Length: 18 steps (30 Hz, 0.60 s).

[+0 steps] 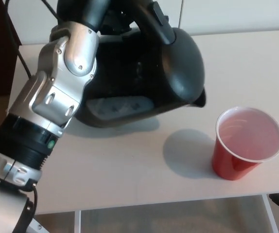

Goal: The robot walk towards a table in front and uses its left hand to pick up the pot from the base and pour water to the cup on the right hand side

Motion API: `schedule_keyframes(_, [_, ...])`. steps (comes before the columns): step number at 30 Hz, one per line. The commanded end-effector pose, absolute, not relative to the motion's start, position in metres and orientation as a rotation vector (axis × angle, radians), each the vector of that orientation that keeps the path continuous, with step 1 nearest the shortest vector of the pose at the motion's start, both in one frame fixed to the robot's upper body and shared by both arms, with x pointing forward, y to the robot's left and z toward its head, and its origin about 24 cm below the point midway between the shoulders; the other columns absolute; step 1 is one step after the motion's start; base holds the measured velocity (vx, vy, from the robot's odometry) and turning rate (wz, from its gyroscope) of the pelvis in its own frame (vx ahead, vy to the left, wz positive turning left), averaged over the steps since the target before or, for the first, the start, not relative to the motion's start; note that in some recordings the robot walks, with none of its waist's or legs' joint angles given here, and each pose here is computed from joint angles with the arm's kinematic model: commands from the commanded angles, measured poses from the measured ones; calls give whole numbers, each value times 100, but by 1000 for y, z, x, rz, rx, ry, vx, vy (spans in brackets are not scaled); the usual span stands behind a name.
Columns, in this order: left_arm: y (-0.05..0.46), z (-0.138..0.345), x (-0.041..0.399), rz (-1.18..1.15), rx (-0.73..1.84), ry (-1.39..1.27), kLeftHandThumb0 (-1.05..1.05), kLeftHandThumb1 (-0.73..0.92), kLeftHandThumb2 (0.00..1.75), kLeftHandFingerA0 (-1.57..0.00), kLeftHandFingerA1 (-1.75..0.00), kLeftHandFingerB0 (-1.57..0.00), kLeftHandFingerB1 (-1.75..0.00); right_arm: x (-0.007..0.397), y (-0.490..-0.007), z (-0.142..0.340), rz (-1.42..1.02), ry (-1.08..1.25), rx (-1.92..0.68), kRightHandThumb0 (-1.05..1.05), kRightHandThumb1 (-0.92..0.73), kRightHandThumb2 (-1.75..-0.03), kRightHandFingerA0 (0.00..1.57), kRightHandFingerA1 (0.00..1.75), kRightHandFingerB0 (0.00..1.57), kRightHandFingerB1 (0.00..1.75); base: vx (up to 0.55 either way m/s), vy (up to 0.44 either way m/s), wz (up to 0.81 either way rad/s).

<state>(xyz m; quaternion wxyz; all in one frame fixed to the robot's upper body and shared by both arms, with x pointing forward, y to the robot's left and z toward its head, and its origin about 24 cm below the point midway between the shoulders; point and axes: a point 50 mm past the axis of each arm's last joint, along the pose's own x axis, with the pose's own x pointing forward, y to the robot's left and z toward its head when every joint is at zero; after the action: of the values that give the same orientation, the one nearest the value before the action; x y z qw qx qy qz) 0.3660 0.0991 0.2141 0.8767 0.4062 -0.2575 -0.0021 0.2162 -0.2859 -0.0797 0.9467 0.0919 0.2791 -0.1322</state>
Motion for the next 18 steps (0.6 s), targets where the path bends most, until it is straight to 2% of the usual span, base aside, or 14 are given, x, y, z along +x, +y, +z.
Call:
schedule_keyframes(1, [83,262,354,33,967,-936,-7,57,54,-78,-175,-53,-175,223,-295,-71,-284,549,155,-21,-64,-58,47,56,40,50,0,0,0])
schedule_keyframes(13, [69,270,350,-6,1008,-1006,-14,59,56,-75,-175,-51,-175,226,-295,-69,-272,541,158,-21,-64,-58,45,57,35,50,0,0,0])
schedule_keyframes(14, [62,274,347,-16,1004,-1031,-17,61,56,-80,-175,-53,-175,227,-295,-69,-272,546,161,-19,-65,-58,44,53,35,49,0,0,0])
schedule_keyframes(15, [58,278,344,-16,1005,-1051,-20,57,56,-83,-175,-58,-171,228,-295,-69,-272,548,163,-17,-44,-90,37,62,27,58,0,0,0])
schedule_keyframes(18, [58,278,344,-14,1007,-1056,-20,57,56,-83,-175,-58,-171,228,-295,-69,-272,547,164,-17,-44,-90,37,62,27,58,0,0,0])
